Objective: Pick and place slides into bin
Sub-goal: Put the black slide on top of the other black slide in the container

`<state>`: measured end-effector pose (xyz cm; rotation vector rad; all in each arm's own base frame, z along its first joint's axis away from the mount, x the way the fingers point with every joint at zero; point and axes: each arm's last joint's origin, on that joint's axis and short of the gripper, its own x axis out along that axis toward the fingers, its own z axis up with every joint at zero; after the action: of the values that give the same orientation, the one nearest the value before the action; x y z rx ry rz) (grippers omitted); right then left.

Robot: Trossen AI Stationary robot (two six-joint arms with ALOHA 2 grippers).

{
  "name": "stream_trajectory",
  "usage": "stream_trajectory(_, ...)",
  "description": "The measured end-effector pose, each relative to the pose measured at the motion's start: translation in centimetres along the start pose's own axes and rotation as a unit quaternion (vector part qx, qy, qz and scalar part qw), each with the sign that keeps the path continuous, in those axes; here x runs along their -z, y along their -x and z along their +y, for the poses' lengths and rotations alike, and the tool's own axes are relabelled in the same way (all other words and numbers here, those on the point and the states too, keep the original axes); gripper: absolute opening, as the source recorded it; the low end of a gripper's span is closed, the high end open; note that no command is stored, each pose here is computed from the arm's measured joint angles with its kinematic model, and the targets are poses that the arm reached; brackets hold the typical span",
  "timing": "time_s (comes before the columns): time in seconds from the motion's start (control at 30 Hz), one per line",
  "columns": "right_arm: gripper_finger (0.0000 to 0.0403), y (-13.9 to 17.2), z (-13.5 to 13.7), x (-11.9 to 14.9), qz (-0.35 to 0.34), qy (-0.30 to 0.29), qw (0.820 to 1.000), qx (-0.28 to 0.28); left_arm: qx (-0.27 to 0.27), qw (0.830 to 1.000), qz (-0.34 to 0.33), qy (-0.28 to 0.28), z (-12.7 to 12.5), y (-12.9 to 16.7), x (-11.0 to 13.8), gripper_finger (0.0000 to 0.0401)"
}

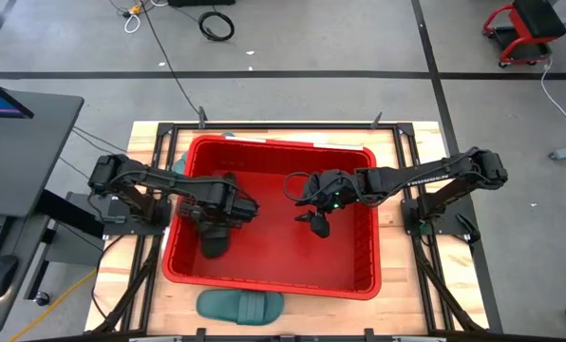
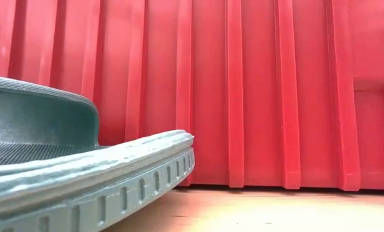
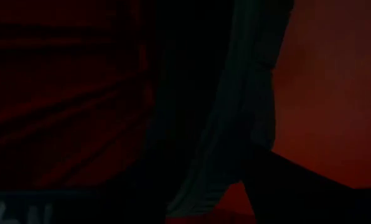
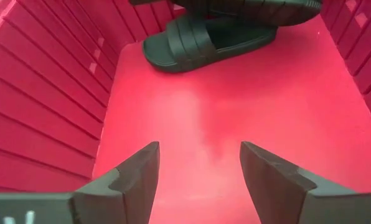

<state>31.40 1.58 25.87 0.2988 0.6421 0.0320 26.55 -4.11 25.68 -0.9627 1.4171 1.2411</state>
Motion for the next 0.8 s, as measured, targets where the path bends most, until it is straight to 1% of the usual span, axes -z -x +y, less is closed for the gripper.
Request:
stream_trajectory(0.23, 0.0229, 0.0, 0.0, 0.0, 0.001, 0.000, 1.000, 0.000, -0.042, 0.999, -0.029, -0.016, 0.0, -0.5, -0.2, 0.0170)
stream_trajectory(0.3, 0.0229, 0.0, 0.0, 0.0, 0.001, 0.000, 1.000, 0.000, -0.042, 0.999, -0.029, -0.019, 0.0, -0.5, -0.2, 0.0157)
stream_trajectory(0.37, 0.0229, 0.0, 0.0, 0.0, 0.002, 0.000, 1.000, 0.001, -0.040, 0.999, -0.031, -0.021, 0.0, -0.3, -0.2, 0.0130)
stream_trajectory(0.47, 0.0229, 0.0, 0.0, 0.1, 0.005, 0.000, 1.000, 0.001, -0.026, 0.998, -0.056, -0.023, -0.1, 0.4, -0.2, 0.0076)
stream_trajectory(0.5, 0.0229, 0.0, 0.0, 0.1, 0.005, 0.000, 1.000, 0.001, -0.024, 0.997, -0.067, -0.022, -0.2, 0.6, -0.2, 0.0071)
stream_trajectory(0.57, 0.0229, 0.0, 0.0, 0.1, 0.006, 0.000, 1.000, 0.002, -0.015, 0.996, -0.091, -0.011, -0.2, 1.2, -0.2, 0.0071)
stream_trajectory(0.63, 0.0229, 0.0, 0.1, 0.2, 0.009, 0.001, 1.000, 0.000, 0.001, 0.995, -0.099, 0.006, -0.4, 1.8, 0.0, 0.0071)
stream_trajectory(0.8, 0.0229, -0.1, 0.8, 0.5, 0.013, 0.017, 1.000, -0.009, 0.065, 0.992, -0.102, 0.039, -1.0, 3.5, 1.6, 0.0071)
